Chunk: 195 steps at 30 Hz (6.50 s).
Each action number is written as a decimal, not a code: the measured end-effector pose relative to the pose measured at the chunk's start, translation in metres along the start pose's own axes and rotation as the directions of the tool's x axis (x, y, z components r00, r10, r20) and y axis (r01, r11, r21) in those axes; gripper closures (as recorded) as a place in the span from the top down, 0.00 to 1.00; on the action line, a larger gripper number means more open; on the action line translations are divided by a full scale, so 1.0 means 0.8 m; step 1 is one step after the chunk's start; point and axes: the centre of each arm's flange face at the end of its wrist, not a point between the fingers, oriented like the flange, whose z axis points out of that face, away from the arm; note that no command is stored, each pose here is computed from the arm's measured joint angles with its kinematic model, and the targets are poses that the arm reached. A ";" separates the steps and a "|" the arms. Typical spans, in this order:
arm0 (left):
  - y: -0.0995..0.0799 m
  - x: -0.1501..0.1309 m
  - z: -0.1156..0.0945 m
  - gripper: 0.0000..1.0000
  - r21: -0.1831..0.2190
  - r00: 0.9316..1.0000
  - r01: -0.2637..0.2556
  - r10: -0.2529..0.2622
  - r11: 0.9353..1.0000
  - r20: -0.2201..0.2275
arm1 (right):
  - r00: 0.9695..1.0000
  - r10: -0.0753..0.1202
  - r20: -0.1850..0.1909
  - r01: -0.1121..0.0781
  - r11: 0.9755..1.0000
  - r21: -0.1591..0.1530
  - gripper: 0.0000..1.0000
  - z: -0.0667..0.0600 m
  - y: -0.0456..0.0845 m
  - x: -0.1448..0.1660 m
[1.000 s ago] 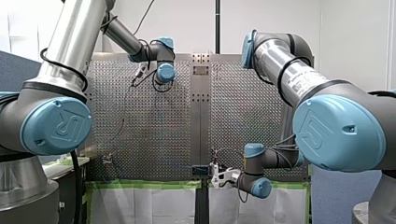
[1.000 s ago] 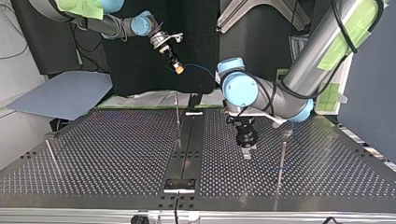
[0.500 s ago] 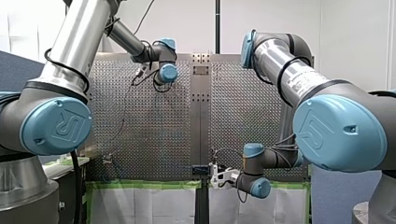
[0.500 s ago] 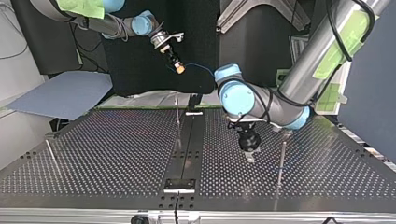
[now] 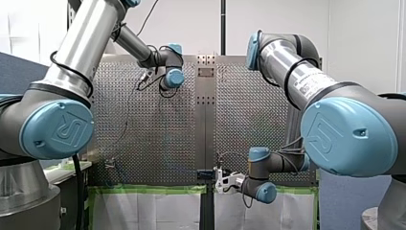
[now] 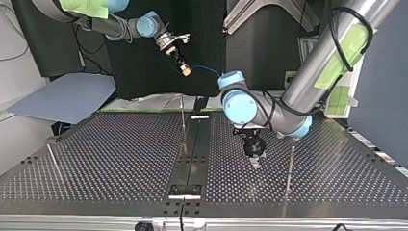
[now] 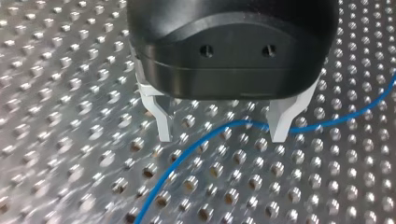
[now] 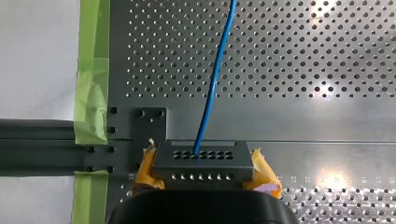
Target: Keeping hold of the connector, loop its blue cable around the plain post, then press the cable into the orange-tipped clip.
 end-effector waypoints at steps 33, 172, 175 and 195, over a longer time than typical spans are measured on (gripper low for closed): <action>-0.035 0.063 0.035 1.00 -0.043 0.993 -0.090 0.086 0.995 -0.086 | 1.000 -0.003 0.002 0.003 1.000 0.012 0.00 0.001 -0.008 0.000; -0.244 0.420 -0.072 1.00 0.436 0.797 -0.329 0.494 0.838 -0.348 | 1.000 -0.005 0.018 0.006 1.000 -0.026 0.00 0.007 -0.001 0.000; -0.246 0.424 -0.071 1.00 0.445 0.810 -0.294 0.468 0.846 -0.353 | 1.000 -0.005 0.019 0.006 1.000 -0.025 0.00 0.007 -0.001 0.000; -0.263 0.426 -0.054 1.00 0.480 0.897 0.000 0.213 0.877 -0.388 | 1.000 -0.011 0.015 0.012 0.999 -0.044 0.00 0.009 0.004 0.001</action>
